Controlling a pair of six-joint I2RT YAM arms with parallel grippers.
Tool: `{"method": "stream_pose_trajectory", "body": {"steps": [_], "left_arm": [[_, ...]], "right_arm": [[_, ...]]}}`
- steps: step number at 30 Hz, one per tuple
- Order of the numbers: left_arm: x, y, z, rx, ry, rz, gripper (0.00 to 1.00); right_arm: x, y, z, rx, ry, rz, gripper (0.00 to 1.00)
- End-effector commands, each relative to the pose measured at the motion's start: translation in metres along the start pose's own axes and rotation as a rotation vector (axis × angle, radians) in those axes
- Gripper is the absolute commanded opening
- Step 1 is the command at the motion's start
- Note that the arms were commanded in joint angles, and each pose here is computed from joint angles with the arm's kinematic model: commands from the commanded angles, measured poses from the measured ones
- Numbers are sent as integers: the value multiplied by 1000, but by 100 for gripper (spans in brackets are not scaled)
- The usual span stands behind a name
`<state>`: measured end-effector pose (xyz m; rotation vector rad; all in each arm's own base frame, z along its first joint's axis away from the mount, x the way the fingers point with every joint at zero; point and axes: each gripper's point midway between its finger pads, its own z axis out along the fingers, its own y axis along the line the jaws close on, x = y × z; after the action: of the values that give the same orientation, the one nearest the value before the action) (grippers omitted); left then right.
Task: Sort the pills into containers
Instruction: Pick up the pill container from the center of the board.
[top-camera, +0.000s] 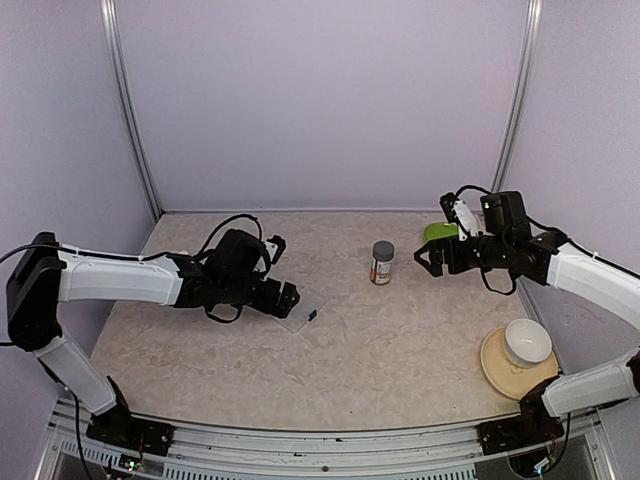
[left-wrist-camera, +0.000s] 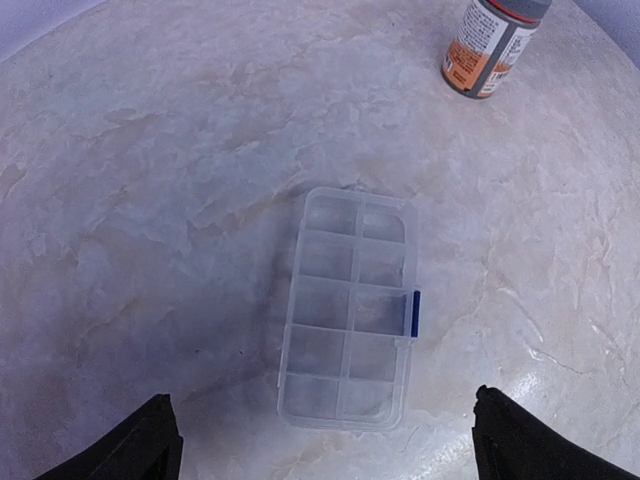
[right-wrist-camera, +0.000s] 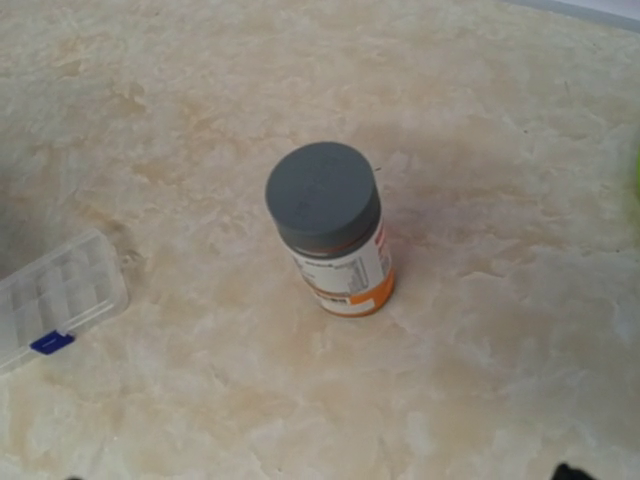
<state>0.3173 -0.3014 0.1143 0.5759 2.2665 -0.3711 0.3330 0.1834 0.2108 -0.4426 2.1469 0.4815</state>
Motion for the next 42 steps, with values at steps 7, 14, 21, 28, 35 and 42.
{"method": "stream_pose_trajectory", "body": {"steps": [7,14,21,28,35,42], "left_arm": [[22,-17,23,72,121,168,99],[28,-15,39,62,158,235,99],[36,-20,51,95,189,258,99],[43,-19,60,109,222,256,98],[48,-12,70,98,249,234,93],[54,-6,78,79,268,224,87]], "right_arm": [[8,7,2,-8,31,-8,100],[12,12,4,-18,48,-23,100],[17,10,4,-7,58,-26,100],[19,10,5,-7,62,-23,100],[22,10,7,-11,69,-24,100],[26,11,10,-15,80,-24,100]]}}
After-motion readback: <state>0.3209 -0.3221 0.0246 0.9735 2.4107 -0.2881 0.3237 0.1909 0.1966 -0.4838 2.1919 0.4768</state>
